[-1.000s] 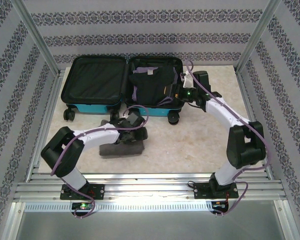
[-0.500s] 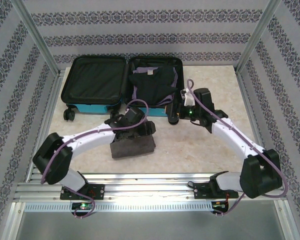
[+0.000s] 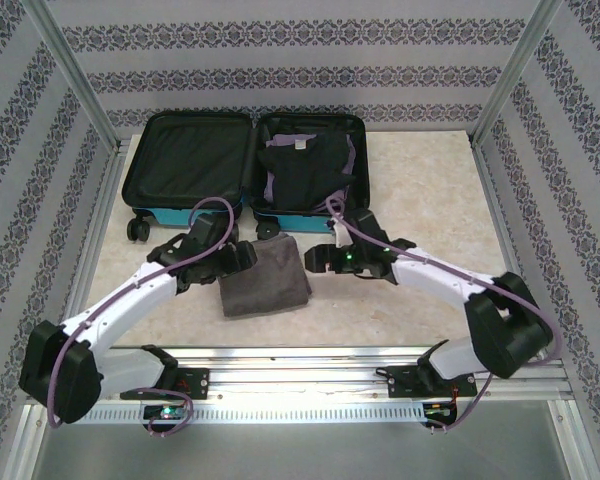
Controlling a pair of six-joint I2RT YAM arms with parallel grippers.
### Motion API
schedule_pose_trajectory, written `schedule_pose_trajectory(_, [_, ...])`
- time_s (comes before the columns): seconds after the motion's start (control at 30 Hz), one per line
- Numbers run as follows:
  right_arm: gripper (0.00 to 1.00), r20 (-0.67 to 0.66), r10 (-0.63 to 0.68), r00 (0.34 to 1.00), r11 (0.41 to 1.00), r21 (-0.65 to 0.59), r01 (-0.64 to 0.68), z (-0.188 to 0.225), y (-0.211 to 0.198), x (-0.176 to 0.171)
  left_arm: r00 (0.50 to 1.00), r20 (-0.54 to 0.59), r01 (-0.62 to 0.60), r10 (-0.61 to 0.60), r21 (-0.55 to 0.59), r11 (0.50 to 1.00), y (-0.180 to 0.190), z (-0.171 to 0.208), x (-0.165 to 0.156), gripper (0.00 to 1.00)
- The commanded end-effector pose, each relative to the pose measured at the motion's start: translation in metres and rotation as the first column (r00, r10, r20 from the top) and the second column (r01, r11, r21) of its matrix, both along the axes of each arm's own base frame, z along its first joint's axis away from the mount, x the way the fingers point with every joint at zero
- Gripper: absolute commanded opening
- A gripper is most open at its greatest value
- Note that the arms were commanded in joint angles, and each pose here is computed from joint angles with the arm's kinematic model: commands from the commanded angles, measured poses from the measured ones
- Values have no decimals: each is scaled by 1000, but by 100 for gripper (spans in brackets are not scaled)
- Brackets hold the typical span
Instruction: Pack the luggage
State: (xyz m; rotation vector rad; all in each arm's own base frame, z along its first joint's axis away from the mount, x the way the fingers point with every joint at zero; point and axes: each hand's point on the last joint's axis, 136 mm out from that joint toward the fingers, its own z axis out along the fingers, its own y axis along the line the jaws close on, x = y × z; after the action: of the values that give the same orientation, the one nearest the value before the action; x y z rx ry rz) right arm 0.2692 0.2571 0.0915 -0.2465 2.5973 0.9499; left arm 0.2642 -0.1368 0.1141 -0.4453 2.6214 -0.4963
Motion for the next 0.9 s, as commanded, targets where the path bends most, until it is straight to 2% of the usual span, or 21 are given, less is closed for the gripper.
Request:
schedule_pose_trajectory(0.0, [75,41,-16,999,1000,-14,17,0,14,16,997,-74,2,0,29,1000,16,-22,-21,93])
schedule_pose_trajectory(0.2, [76,33,3,999,1000,-23,-2,-15,28,22,997,-81,6,-8,-32,999,16,-43,-20,98])
schedule_pose_trajectory(0.43, [77,11,32,999,999,-14,-32,-26,49,28,994,-98,31,-39,-78,997,4,-62,-8,99])
schedule_pose_trajectory(0.87, [74,-53,119,992,993,24,-117,-44,93,8,994,-80,53,-73,-223,973,-28,-76,10,92])
